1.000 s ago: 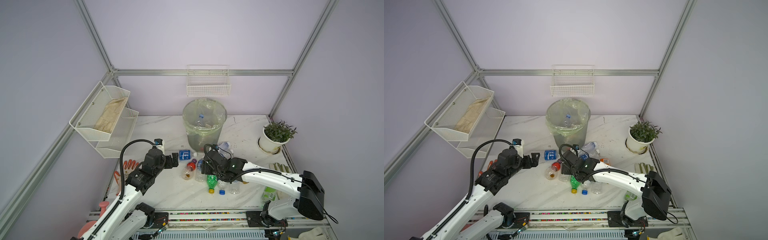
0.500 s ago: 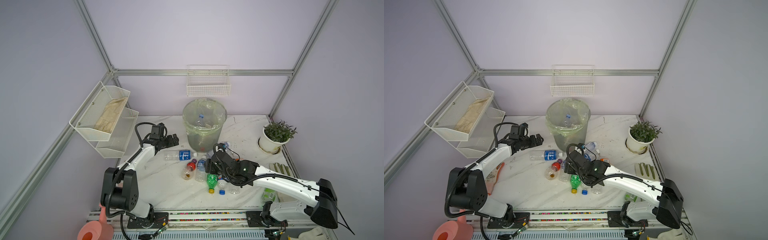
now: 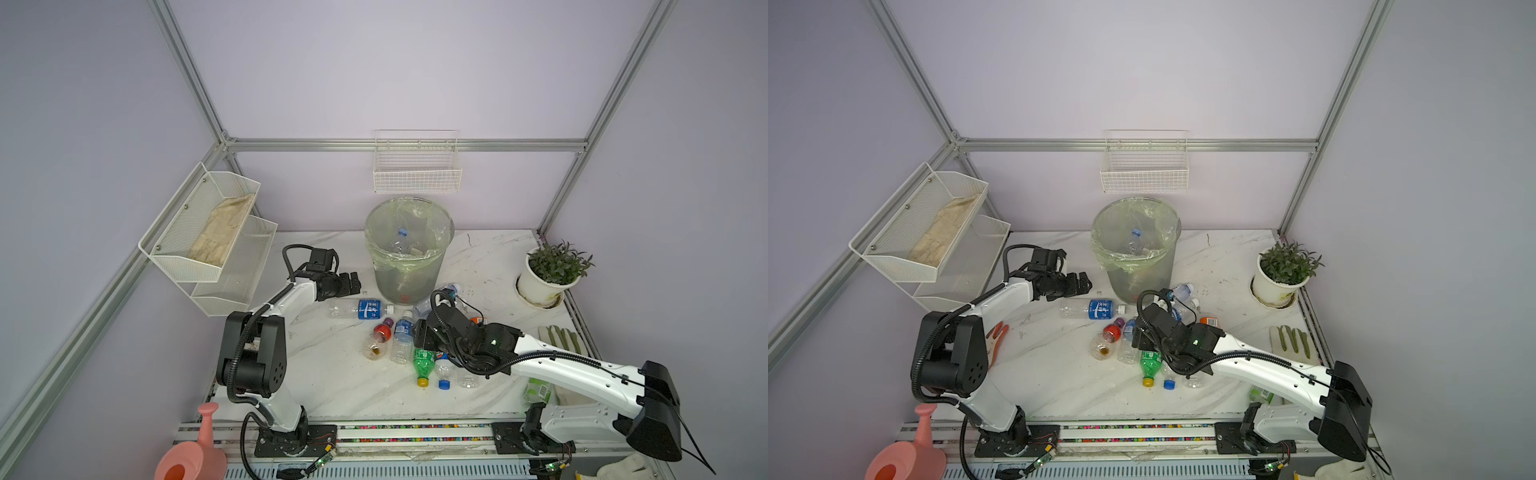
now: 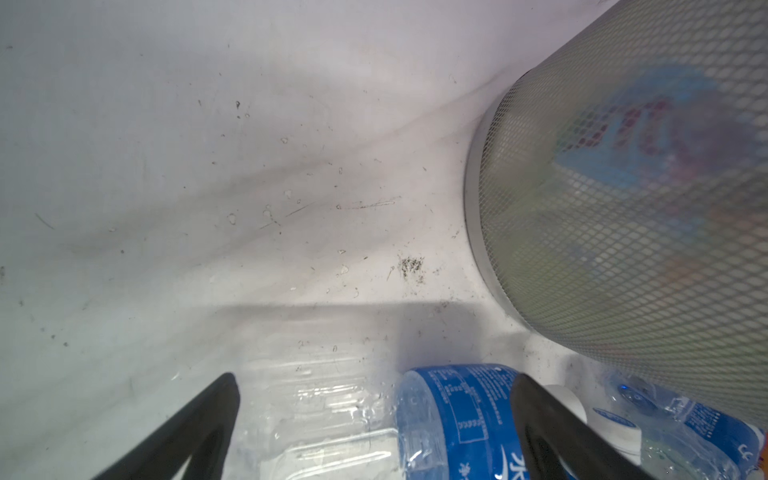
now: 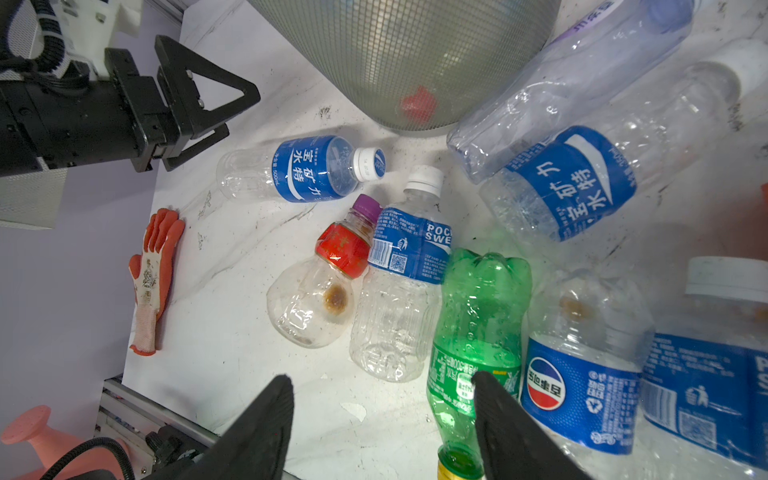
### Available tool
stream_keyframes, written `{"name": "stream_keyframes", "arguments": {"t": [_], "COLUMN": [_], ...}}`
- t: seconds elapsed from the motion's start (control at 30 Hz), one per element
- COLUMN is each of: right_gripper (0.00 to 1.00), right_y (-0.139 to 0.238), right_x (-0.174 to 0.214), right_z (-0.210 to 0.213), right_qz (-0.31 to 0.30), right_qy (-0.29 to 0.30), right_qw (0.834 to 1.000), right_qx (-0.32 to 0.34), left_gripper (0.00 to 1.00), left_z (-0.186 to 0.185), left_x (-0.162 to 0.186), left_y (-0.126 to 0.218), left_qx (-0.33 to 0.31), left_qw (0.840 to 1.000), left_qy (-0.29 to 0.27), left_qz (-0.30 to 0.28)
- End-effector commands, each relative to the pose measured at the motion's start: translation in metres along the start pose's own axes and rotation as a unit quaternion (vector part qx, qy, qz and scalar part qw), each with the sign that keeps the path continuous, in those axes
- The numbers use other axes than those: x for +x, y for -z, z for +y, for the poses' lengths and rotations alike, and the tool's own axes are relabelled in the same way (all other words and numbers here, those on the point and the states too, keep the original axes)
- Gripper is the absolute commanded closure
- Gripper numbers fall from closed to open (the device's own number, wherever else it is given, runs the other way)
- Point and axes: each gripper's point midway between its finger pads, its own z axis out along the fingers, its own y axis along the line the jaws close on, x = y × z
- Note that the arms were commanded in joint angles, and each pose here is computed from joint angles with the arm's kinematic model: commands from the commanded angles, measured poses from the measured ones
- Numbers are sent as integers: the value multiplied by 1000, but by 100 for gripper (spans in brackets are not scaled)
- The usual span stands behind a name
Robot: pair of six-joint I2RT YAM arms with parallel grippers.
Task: Throw the plastic bottles in the bin
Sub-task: 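Lower the left gripper onto the blue-labelled water bottle beside the bin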
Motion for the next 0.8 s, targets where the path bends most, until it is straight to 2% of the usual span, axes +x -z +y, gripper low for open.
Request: {"name": "stream_keyframes", "arguments": {"t": [0.0,0.2,0.57,0.77], "right_gripper": [29,29,29,29], "right_y": [1,2,-3,-4], "right_x": [-2,-2,3,6], "right_z": [1,-2,-4,-8], "right_qz": [-6,-8,-3,-3], "right_qy": [3,3,-2,-2], "right_qw": [1000,1000,1000,1000], "right_qx": [9,12,6,9], "left_gripper": [0,0,0,0], "left_z": [-7,-4,8,2], "left_x": [-10,7,56,68], "left_y": [1,-3,12,24], "left_qx": [21,26,14,19], "left_qw": [1000,1000,999,999], "left_qy": [1,11,21,19], "left_qz": [-8,12,35,29]}}
